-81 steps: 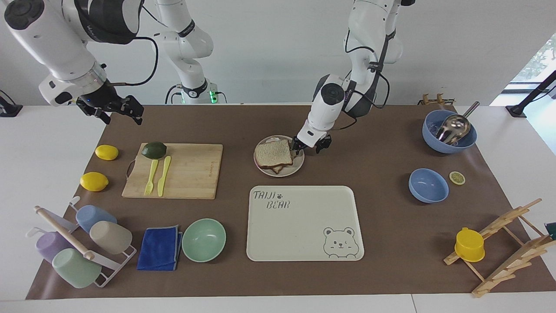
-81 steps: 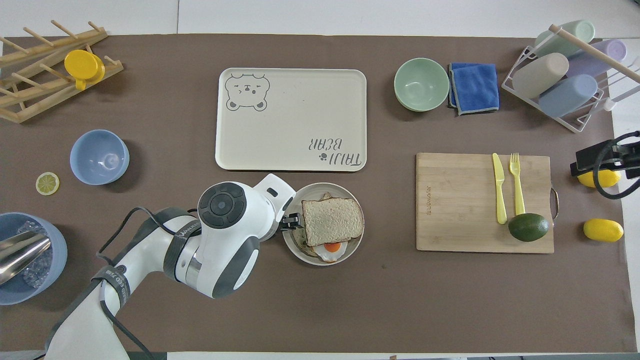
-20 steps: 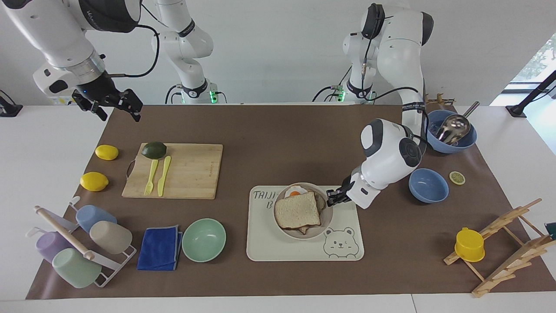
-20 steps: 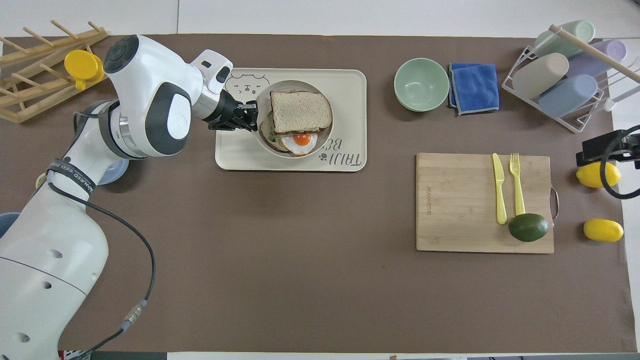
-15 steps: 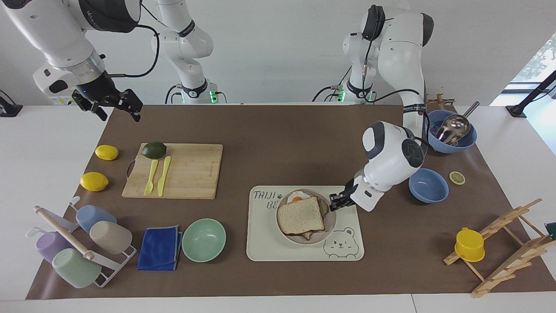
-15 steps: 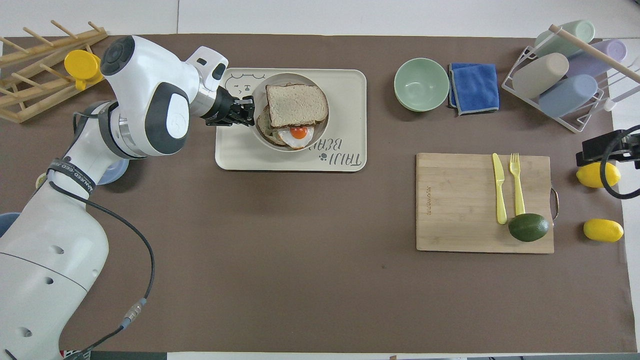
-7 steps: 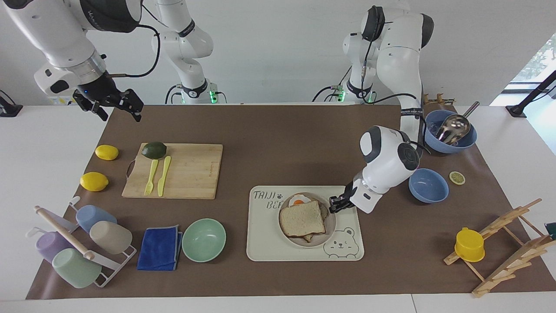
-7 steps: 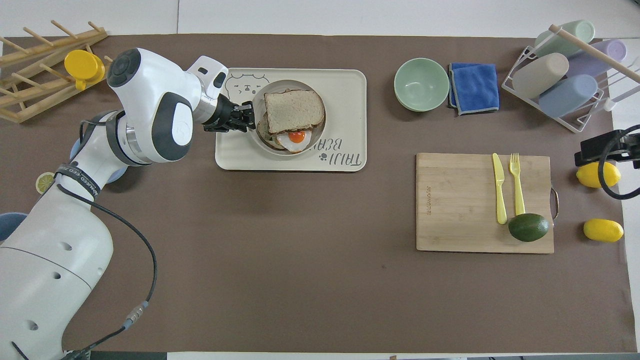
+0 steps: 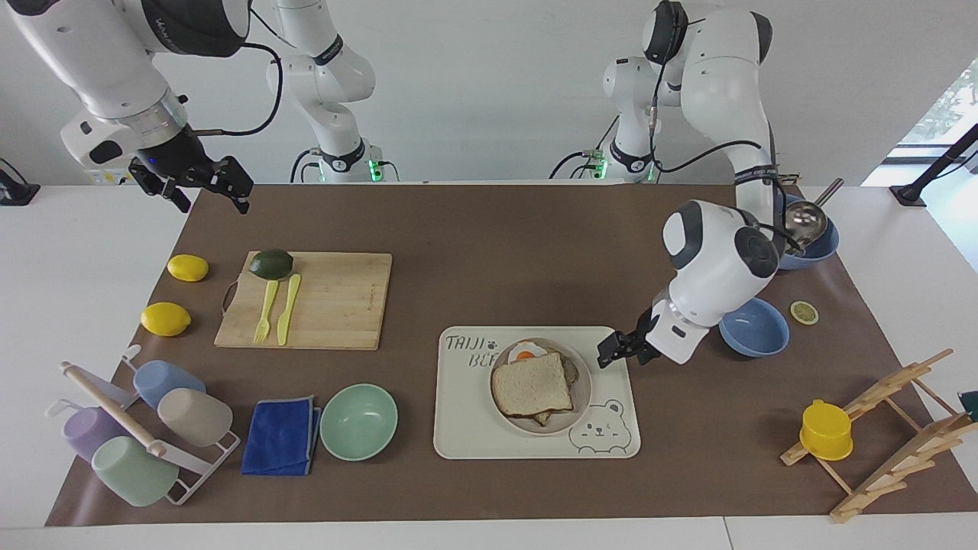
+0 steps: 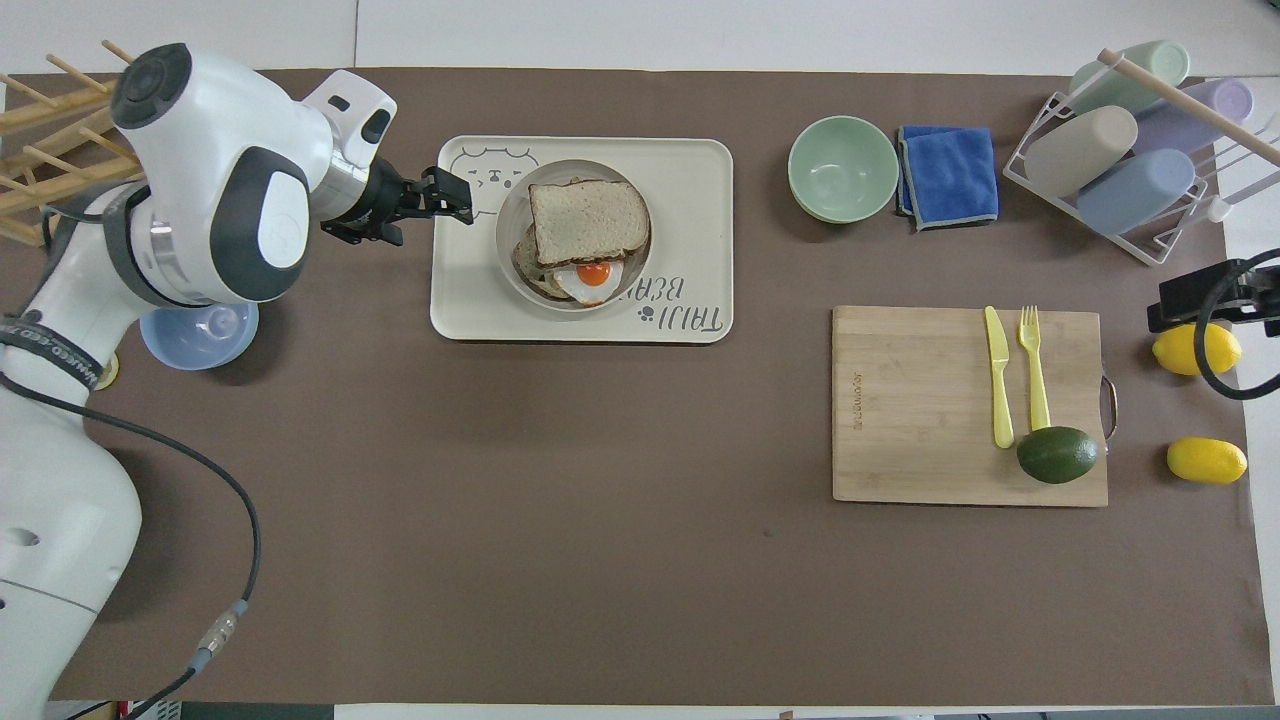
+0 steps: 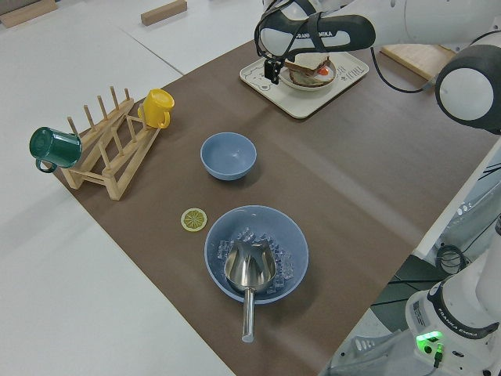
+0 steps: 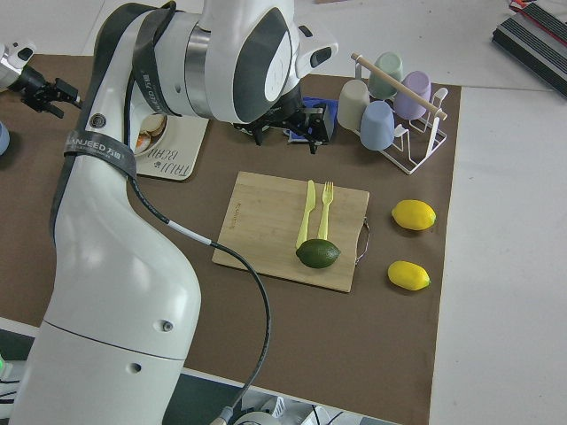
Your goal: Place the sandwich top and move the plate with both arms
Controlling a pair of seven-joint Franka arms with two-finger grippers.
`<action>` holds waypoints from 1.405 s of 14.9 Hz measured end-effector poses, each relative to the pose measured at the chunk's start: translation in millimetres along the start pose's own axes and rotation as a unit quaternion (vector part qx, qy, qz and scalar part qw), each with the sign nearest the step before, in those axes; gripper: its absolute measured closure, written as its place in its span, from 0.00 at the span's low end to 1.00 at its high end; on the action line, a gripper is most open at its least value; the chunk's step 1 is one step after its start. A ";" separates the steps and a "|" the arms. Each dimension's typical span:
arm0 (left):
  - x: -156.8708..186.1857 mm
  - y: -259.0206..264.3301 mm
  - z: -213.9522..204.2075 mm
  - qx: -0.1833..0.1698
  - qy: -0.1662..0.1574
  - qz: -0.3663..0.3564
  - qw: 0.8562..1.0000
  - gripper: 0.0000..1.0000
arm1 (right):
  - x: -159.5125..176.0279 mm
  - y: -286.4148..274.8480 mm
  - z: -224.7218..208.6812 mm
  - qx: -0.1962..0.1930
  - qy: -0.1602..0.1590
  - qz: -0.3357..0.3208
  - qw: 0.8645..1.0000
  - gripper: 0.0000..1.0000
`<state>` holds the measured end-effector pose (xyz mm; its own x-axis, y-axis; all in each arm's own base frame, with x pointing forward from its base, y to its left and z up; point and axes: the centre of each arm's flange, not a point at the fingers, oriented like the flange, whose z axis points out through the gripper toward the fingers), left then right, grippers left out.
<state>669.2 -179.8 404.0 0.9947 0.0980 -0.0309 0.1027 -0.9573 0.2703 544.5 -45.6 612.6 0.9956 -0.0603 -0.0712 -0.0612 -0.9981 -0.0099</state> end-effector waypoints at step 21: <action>-141.1 -45.2 -218.0 0.134 -0.045 0.059 0.988 0.00 | 0.1 -5.5 -0.1 0.000 0.000 -0.005 1.000 0.00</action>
<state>524.9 -91.1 605.9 0.9942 -0.0316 -0.1032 -0.0303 -0.9994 0.0138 544.9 -40.1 612.8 0.9962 -0.0503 -0.0709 -0.0511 -0.9986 -0.0098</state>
